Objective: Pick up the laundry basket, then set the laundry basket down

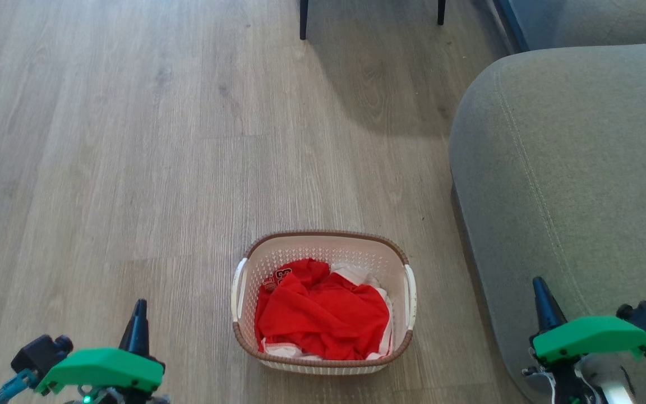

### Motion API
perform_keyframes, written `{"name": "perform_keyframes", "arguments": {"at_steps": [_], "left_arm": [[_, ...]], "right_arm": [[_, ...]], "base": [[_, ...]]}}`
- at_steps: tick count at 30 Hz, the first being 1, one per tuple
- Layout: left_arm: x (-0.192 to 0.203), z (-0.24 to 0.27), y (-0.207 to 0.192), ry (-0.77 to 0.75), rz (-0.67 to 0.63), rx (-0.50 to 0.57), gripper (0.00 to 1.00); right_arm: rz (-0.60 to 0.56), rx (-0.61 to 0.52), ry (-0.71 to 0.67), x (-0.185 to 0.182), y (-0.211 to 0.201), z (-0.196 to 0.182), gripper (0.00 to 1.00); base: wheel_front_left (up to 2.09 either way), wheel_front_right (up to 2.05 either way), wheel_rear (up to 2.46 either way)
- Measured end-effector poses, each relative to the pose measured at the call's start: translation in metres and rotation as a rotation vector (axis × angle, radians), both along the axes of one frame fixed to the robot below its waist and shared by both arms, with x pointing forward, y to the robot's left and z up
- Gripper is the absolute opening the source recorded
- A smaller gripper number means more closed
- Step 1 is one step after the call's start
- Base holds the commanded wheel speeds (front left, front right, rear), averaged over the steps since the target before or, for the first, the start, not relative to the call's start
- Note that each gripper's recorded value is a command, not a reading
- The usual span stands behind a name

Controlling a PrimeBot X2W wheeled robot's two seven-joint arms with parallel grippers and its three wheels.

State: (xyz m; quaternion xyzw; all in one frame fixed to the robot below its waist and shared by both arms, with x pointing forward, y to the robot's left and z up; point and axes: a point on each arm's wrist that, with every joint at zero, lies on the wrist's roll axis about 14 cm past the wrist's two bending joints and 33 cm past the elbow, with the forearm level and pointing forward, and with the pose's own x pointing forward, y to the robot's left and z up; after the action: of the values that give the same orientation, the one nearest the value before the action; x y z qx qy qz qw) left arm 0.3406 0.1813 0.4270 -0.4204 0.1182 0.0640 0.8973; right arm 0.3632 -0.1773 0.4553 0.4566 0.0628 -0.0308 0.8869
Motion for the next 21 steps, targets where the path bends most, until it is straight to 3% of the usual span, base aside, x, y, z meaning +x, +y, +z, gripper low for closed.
{"name": "perform_keyframes", "arguments": {"at_steps": [21], "left_arm": [[0.011, 0.012, 0.002, -0.033, 0.048, -0.251, 0.0]], "right_arm": [[-0.049, 0.227, -0.009, 0.005, -0.011, 0.007, 0.0]], "base": [[0.0, 0.0, 0.0]]}}
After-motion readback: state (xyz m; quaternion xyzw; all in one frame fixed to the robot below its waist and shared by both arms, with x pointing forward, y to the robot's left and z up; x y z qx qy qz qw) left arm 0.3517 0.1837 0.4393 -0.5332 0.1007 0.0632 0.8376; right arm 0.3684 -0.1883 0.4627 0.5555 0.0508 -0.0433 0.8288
